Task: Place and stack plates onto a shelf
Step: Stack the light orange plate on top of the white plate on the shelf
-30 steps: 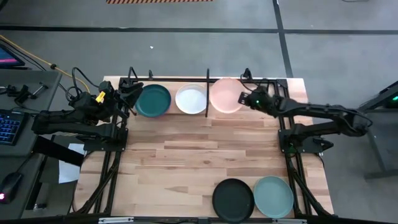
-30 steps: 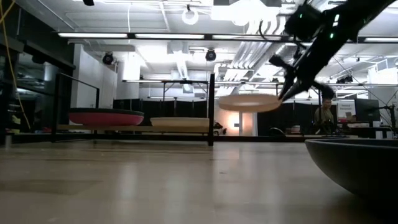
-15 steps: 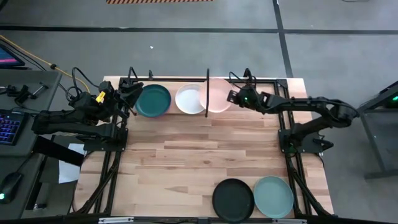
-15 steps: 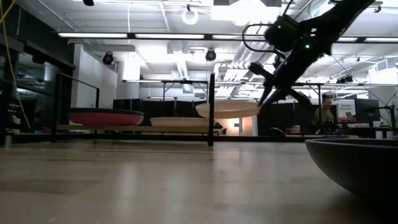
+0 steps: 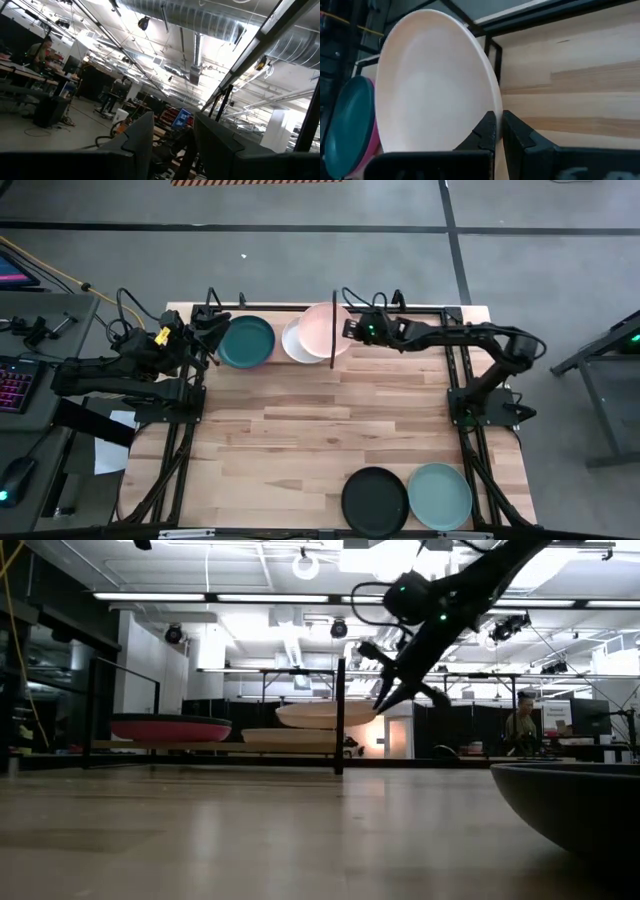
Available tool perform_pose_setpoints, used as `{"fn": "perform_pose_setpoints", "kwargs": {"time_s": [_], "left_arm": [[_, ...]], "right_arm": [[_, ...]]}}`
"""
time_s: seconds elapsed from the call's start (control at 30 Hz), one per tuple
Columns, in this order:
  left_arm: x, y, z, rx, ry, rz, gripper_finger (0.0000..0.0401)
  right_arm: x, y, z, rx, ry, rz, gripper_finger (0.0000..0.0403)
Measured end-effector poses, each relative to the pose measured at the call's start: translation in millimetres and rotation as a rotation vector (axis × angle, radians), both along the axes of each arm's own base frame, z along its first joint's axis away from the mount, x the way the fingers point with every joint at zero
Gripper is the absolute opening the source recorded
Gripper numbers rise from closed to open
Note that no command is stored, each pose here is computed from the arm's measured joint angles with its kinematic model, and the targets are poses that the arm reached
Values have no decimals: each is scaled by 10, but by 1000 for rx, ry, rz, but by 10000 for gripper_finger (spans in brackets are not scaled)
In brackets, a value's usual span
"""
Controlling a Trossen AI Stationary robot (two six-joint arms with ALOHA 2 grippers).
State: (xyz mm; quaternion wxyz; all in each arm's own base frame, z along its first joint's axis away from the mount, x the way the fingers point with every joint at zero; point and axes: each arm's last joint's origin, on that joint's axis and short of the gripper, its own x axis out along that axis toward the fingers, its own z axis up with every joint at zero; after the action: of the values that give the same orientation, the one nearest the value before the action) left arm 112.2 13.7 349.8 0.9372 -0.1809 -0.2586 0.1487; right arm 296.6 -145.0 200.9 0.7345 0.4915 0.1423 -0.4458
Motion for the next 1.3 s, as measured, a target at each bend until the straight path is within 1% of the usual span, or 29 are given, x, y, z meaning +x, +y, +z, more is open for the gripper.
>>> {"fn": "perform_pose_setpoints", "kwargs": {"time_s": [0.17, 0.43, 0.67, 0.97, 1.1, 1.3], "left_arm": [[0, 0, 0, 0, 0, 0, 131], [0, 0, 0, 0, -1, 0, 131], [0, 0, 0, 0, 0, 0, 131], [0, 0, 0, 0, 0, 0, 131], [0, 0, 0, 0, 0, 0, 131], [0, 0, 0, 0, 0, -1, 131]], "right_arm": [[203, -89, -25, 5, -3, 17, 0], [456, -183, 11, 2, -22, 93, 0], [496, -189, 11, -3, -15, 125, 0], [491, -187, 3, -1, -10, 125, 3], [490, -186, 1, -8, -2, 134, 28], [490, -186, 1, -21, 9, 148, 99]]}}
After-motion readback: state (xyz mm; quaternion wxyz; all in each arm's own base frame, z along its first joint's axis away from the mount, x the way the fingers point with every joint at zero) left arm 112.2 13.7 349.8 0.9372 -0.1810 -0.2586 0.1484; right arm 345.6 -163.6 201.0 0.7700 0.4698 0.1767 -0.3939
